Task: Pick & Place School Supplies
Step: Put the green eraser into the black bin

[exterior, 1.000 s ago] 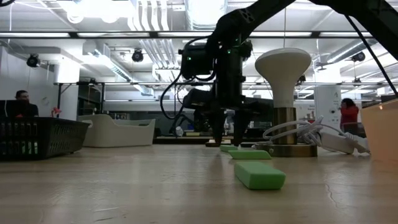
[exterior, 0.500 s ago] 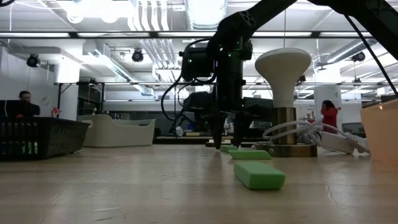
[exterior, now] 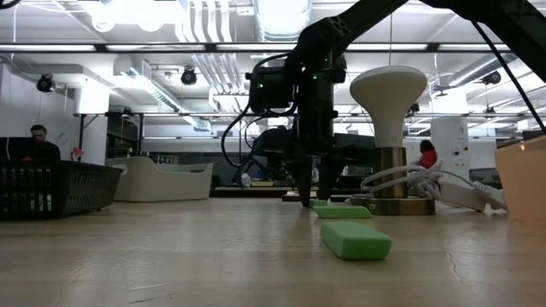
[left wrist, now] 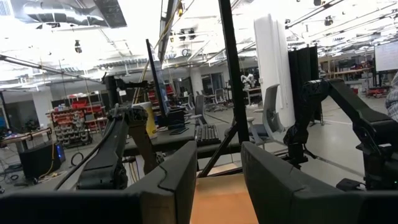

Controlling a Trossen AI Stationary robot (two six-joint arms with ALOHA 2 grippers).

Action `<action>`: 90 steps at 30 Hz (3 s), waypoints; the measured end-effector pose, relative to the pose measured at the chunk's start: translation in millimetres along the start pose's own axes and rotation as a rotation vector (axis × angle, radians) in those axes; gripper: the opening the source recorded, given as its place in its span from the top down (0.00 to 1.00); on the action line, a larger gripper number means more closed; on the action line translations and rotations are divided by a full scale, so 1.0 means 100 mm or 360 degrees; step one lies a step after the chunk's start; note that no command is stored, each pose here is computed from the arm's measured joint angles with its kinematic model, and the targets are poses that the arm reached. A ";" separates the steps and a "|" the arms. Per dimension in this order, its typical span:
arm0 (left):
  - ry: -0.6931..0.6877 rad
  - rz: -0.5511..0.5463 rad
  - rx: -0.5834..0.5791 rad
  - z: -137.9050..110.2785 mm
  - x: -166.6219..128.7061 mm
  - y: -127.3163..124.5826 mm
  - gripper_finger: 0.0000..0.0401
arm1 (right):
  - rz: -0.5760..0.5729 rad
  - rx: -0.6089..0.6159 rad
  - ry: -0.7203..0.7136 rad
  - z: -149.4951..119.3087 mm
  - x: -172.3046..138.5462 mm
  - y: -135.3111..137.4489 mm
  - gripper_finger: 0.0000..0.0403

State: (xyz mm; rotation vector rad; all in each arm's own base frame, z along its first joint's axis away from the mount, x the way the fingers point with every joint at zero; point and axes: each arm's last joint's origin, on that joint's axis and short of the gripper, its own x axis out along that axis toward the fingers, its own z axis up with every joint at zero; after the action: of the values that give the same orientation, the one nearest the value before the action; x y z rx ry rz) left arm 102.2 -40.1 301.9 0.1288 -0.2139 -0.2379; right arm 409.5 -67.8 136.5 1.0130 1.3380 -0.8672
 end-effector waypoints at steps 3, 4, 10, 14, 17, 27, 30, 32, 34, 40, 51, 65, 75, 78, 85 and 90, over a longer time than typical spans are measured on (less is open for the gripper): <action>0.0000 0.0000 0.0000 0.00 0.00 0.00 0.67 | -0.0003 -0.0001 0.0001 0.00 0.00 0.00 0.77; 0.0000 0.0000 0.0000 0.00 0.00 0.00 0.67 | -0.0003 -0.0001 0.0001 0.00 0.00 0.00 0.78; 0.0004 -0.0001 0.0001 0.00 0.00 0.00 0.67 | 0.0002 -0.0060 0.0008 0.00 -0.01 0.00 0.79; 0.0004 -0.0001 0.0001 0.00 0.00 0.00 0.67 | 0.0005 -0.0248 0.0007 -0.01 -0.03 0.02 0.76; 0.0004 -0.0001 0.0001 0.00 0.00 0.00 0.67 | 0.0012 -0.0345 -0.0003 -0.01 -0.06 0.04 0.76; 0.0002 0.0000 0.0000 0.00 0.00 0.00 0.67 | 0.0050 -0.0520 -0.0088 0.01 -0.21 0.10 0.79; 0.0001 0.0000 0.0000 0.00 0.00 0.00 0.67 | 0.0092 -0.0577 -0.0155 0.00 -0.40 0.11 0.77; 0.0000 0.0000 0.0000 0.00 0.00 0.00 0.67 | 0.0115 -0.0615 -0.0235 -0.02 -0.56 0.10 0.76; 0.0001 0.0000 0.0000 0.00 0.00 0.00 0.67 | 0.0149 -0.0644 -0.0340 -0.05 -0.78 0.08 0.75; 0.0001 -0.0001 0.0000 0.00 0.00 0.00 0.67 | 0.0369 -0.0955 -0.0678 -0.26 -1.52 -0.01 0.76; 0.0024 -0.0005 0.0003 -0.02 0.01 0.00 0.67 | 0.0800 -0.1709 -0.1071 -0.77 -2.51 -0.34 0.77; 0.0035 -0.0007 0.0006 -0.02 0.01 -0.01 0.67 | 0.1178 -0.1842 -0.1388 -0.76 -2.72 -0.17 0.77; 0.0040 -0.0008 0.0007 -0.03 0.01 -0.01 0.67 | 0.1357 -0.2161 -0.0983 -0.87 -2.53 -0.21 0.77; 0.0041 -0.0008 0.0007 -0.03 0.01 -0.01 0.67 | 0.1386 -0.2171 -0.0962 -0.88 -2.53 -0.20 0.77; 0.0027 -0.0007 -0.0059 -0.02 0.01 -0.01 0.67 | 0.1376 -0.2148 -0.0948 -0.88 -2.49 -0.20 0.77; -0.0017 -0.0095 -0.0601 0.01 0.01 -0.02 0.67 | 0.1288 -0.2105 -0.0967 -0.86 -2.43 -0.20 0.77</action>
State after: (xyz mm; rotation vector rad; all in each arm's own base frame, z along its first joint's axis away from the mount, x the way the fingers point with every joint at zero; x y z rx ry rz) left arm 102.6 -42.3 303.0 -0.2411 -0.1729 -0.3341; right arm 345.2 -9.9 380.3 0.1100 0.5929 0.3680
